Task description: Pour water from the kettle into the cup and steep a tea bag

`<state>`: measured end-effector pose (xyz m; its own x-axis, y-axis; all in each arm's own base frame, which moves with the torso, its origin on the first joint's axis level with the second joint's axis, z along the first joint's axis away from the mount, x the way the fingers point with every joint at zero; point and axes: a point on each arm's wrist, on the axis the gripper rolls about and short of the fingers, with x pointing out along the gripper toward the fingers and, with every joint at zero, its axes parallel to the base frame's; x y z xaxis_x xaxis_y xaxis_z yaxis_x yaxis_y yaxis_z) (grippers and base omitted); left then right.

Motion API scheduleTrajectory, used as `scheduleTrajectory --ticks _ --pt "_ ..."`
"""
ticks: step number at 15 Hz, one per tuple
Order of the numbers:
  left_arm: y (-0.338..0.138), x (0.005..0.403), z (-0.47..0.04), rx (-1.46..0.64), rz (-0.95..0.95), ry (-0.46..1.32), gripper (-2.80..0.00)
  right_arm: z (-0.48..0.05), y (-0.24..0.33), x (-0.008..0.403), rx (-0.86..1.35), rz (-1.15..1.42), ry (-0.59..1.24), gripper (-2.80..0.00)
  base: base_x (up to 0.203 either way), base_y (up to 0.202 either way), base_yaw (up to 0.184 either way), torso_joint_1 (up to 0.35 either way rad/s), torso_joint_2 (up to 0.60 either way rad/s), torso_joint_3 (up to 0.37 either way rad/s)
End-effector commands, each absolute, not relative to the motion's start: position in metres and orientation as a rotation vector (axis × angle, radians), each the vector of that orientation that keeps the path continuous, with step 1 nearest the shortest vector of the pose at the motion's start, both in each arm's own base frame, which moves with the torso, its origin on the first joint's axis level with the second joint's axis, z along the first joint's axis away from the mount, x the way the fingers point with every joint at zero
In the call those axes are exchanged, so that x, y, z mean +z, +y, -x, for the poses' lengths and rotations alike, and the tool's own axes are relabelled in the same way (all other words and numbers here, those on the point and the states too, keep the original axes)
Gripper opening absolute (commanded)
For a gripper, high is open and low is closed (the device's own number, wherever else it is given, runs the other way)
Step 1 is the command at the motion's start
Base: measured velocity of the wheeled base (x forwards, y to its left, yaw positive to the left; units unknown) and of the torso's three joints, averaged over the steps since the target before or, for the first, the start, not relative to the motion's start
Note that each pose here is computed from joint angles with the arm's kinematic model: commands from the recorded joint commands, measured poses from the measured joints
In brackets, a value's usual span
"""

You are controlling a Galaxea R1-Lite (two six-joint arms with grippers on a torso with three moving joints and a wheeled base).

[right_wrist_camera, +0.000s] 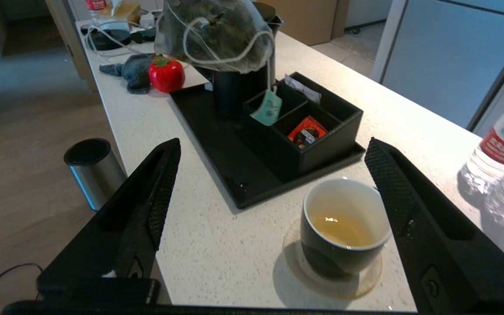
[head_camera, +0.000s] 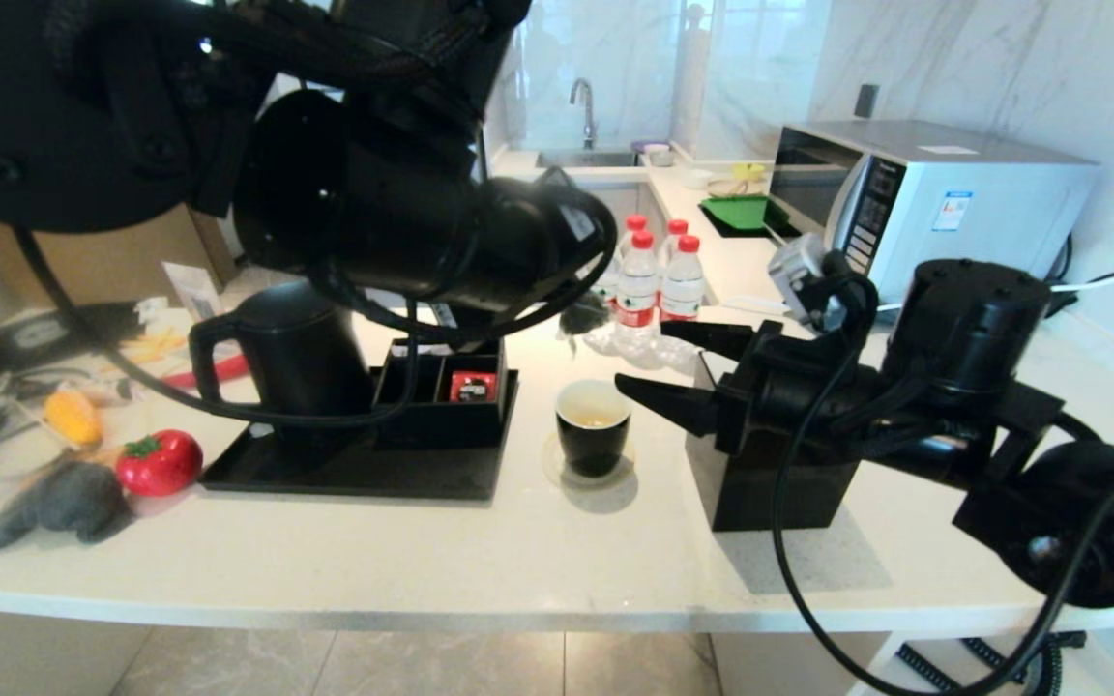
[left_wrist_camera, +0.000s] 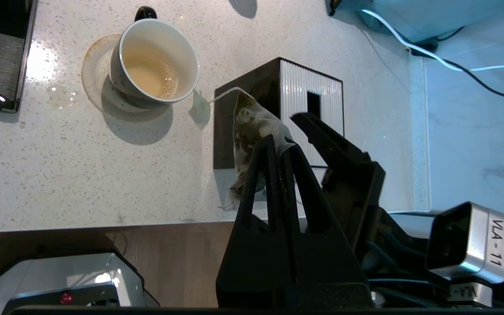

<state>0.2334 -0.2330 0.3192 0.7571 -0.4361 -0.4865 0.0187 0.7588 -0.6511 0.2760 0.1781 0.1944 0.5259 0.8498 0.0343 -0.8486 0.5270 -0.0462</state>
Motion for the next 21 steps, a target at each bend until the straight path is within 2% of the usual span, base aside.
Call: scheduleTrajectory --ticks 1,13,21 --pt "-0.232 0.321 -0.232 -0.266 0.678 0.673 -2.80 -0.284 0.189 0.191 1.033 0.025 -0.059 0.00 0.000 0.000 0.000 0.000 0.00 0.000" --pt "-0.236 0.330 -0.220 -0.297 0.708 0.677 -2.80 -0.295 0.224 0.180 1.099 0.015 -0.082 0.00 0.000 0.000 0.000 0.000 0.00 0.000" --pt "-0.238 0.329 -0.219 -0.296 0.716 0.687 -2.80 -0.306 0.235 0.188 1.104 0.011 -0.126 0.00 0.000 0.000 0.000 0.000 0.00 0.000"
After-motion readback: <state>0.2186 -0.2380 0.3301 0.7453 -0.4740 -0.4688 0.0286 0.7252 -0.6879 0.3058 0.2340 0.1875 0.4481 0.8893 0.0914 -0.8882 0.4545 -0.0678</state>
